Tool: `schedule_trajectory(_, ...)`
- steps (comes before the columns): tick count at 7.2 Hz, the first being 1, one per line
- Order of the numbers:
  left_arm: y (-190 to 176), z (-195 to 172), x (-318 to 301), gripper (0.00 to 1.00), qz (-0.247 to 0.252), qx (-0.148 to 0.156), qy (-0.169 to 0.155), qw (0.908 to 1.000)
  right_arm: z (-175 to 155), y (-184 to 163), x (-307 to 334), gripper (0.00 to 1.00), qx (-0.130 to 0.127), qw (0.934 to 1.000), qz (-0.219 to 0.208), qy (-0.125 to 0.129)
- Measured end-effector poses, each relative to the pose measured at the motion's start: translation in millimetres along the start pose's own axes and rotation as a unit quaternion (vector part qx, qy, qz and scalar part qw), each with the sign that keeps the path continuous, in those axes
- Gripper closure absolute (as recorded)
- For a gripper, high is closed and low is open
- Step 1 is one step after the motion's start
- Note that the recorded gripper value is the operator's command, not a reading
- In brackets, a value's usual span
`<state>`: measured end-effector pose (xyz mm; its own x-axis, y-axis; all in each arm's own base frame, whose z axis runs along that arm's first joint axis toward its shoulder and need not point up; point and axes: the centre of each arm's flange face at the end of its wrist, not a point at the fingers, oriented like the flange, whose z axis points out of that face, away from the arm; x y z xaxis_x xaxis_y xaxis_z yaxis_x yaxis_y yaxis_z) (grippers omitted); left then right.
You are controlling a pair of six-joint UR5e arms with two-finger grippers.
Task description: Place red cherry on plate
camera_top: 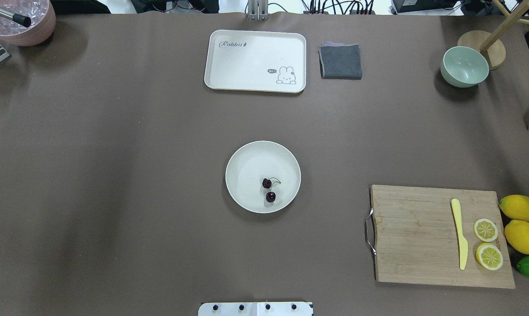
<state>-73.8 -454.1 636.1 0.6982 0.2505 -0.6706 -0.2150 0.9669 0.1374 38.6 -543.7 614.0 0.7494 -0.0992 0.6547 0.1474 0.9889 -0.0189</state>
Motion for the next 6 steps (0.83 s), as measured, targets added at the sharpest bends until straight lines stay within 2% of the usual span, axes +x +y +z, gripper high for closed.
schedule_trajectory(6, 21, 2, 3, 0.02, -0.003, -0.002, 0.0, 1.0, 4, 53, 59, 0.0, 0.027, 0.9994, 0.02, 0.003)
